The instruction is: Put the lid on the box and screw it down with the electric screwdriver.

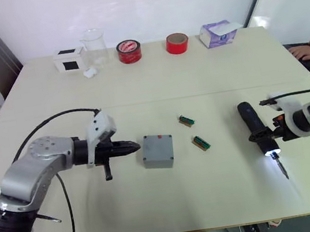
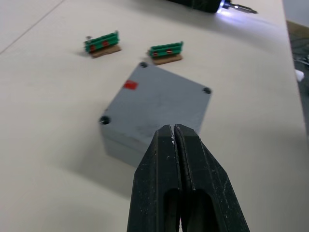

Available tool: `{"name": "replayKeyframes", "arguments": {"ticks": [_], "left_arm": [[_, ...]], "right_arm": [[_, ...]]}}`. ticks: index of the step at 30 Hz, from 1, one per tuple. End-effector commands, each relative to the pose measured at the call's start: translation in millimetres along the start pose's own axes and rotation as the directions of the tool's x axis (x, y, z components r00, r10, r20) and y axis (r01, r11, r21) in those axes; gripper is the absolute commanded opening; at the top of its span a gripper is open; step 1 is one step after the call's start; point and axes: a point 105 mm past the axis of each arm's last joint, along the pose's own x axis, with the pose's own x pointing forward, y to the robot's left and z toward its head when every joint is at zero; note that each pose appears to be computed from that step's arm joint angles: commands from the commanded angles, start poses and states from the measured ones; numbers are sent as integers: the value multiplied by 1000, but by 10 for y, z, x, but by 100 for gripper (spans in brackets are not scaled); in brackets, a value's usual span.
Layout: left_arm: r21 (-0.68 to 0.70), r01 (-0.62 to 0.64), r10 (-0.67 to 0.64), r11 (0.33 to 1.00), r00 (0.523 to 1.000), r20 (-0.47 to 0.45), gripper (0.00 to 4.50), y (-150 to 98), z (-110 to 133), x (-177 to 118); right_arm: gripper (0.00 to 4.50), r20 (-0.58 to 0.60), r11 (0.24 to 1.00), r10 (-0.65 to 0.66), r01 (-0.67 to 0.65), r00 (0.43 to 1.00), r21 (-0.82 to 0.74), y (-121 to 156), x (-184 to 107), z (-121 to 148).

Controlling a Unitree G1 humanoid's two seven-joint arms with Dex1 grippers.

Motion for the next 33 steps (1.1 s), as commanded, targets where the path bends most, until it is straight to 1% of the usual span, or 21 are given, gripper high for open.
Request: {"name": "replayKeyframes", "arguments": {"ticks": [1,3,5,6,7,8,9,10,11,13,14,15,16,17,19,21,24,26,30,33], "left_arm": [[50,-54,53,997,999,11,0,112,86,-121],[41,-89,89,995,996,10,0,187,68,-170],[24,-119,119,993,993,6,0,249,28,-214],[11,-127,127,992,992,5,0,268,0,-225],[-1,-135,135,991,991,5,0,284,-29,-228],[-8,-141,141,990,990,0,0,295,-58,-222],[-9,-145,145,989,989,-10,0,299,-100,-205],[-15,-144,144,989,989,-16,0,297,-142,-178],[-17,-145,145,989,989,-21,0,298,-177,-152],[8,-202,202,979,977,-64,0,387,-264,-73],[20,-240,240,971,968,-76,0,451,-285,-28],[24,-249,250,968,965,-79,0,480,-292,10],[24,-239,240,971,968,-75,0,478,-287,41],[17,-211,211,977,975,-71,0,444,-279,75],[7,-151,151,988,986,-63,0,362,-261,135],[5,-116,116,993,991,-63,0,313,-262,196],[25,-78,80,997,993,-86,0,246,-302,274],[33,-62,66,998,992,-109,0,223,-356,323],[22,-28,30,999,995,-97,0,197,-320,374],[39,-12,16,999,994,-104,0,181,-313,388]], "right_arm": [[441,108,999,-18,21,994,-25,26,-223,227],[441,184,996,-31,45,982,-72,49,-344,389],[441,286,984,-27,76,958,-163,134,-503,602],[441,332,967,-15,98,943,-235,207,-572,694],[441,367,950,26,91,930,-299,318,-619,765],[441,375,940,73,62,924,-335,422,-638,788],[441,369,911,131,35,920,-410,564,-638,772],[441,352,856,205,8,913,-517,750,-614,718],[441,318,811,243,-12,917,-586,879,-565,632],[441,331,680,264,69,906,-730,1064,-430,550],[441,307,654,332,17,892,-757,1207,-366,464],[441,291,633,413,-42,863,-773,1355,-335,400],[441,265,598,498,-105,826,-795,1504,-338,327],[441,213,549,570,-175,794,-817,1643,-340,204],[441,143,485,626,-239,767,-841,1799,-285,20],[441,88,438,642,-270,762,-857,1881,-203,-114],[441,69,426,661,-297,748,-854,1955,-119,-174],[441,66,438,671,-324,738,-839,1980,-44,-166],[441,56,454,681,-361,730,-814,2011,61,-167],[441,29,436,690,-383,723,-814,2057,97,-209]]}}
